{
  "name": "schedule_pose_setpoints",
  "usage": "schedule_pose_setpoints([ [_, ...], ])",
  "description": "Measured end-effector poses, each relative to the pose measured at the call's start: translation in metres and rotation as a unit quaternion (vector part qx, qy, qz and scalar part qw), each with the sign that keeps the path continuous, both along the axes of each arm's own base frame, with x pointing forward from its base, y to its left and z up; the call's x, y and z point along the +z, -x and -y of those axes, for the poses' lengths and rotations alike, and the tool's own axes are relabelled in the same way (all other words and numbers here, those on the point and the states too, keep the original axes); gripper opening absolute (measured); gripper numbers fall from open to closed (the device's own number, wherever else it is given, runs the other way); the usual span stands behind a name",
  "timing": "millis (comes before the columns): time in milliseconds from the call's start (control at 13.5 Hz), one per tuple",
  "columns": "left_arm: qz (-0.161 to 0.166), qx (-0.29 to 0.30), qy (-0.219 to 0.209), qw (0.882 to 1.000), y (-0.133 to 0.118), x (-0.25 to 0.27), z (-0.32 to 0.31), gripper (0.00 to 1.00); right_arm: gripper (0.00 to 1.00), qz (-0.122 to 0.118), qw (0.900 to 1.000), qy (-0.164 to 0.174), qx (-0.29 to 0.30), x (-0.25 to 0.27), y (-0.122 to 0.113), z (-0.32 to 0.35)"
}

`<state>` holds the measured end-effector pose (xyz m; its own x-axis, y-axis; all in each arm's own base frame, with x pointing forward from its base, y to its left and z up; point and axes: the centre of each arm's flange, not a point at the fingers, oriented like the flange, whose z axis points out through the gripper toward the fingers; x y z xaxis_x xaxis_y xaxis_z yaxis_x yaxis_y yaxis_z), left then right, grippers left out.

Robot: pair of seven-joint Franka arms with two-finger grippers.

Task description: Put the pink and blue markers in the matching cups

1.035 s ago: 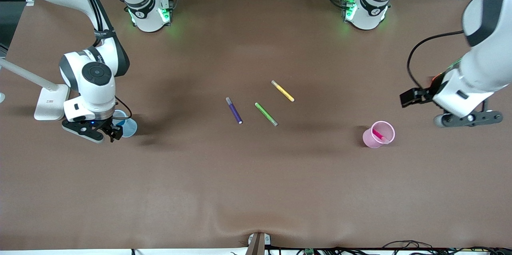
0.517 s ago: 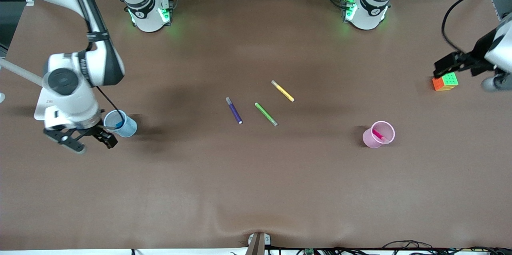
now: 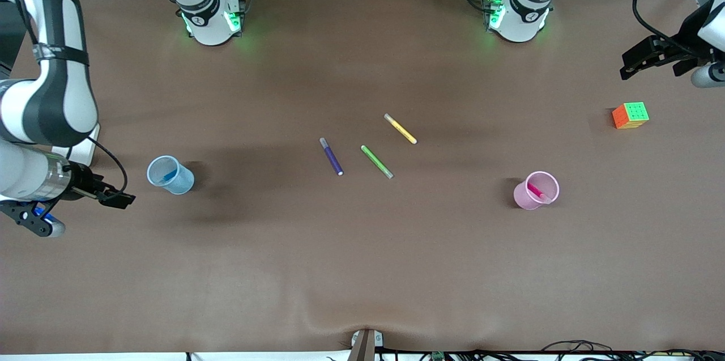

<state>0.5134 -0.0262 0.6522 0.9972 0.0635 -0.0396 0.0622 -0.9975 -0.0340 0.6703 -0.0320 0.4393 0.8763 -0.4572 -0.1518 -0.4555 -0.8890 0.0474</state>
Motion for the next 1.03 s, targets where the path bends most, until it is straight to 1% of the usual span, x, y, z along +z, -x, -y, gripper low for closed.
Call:
schedule_pose_setpoints([
  [148, 0.001, 0.001, 0.002, 1.0, 0.002, 0.001, 0.0, 1.0, 1.0, -0.014, 0.999, -0.013, 0.051, 0.031, 0.002, -0.006],
  [296, 0.0, -0.001, 0.002, 1.0, 0.006, 0.001, 0.001, 1.0, 1.0, -0.018, 0.993, -0.031, 0.114, 0.066, 0.006, -0.007],
  [443, -0.001, -0.004, 0.002, 1.0, 0.009, 0.0, 0.004, 1.0, 1.0, -0.018, 0.989, -0.04, 0.138, 0.095, 0.012, -0.007],
  [517, -0.002, -0.005, 0.002, 1.0, 0.009, -0.001, 0.005, 1.0, 1.0, -0.011, 0.988, -0.041, 0.148, 0.113, 0.015, -0.008],
  [665, -0.004, -0.006, 0.002, 1.0, 0.01, -0.003, 0.007, 1.0, 1.0, 0.016, 0.981, -0.044, 0.188, 0.155, 0.028, -0.013],
  [739, -0.005, -0.003, 0.003, 1.0, 0.01, -0.003, 0.009, 1.0, 1.0, 0.021, 0.977, -0.046, 0.205, 0.171, 0.036, -0.012],
  [813, -0.006, 0.004, 0.008, 1.0, 0.01, -0.004, 0.011, 1.0, 1.0, 0.021, 0.976, -0.048, 0.212, 0.182, 0.043, -0.008],
  [1035, -0.009, 0.017, 0.017, 1.0, 0.01, -0.006, 0.017, 1.0, 1.0, 0.032, 0.976, -0.047, 0.211, 0.211, 0.062, 0.011],
])
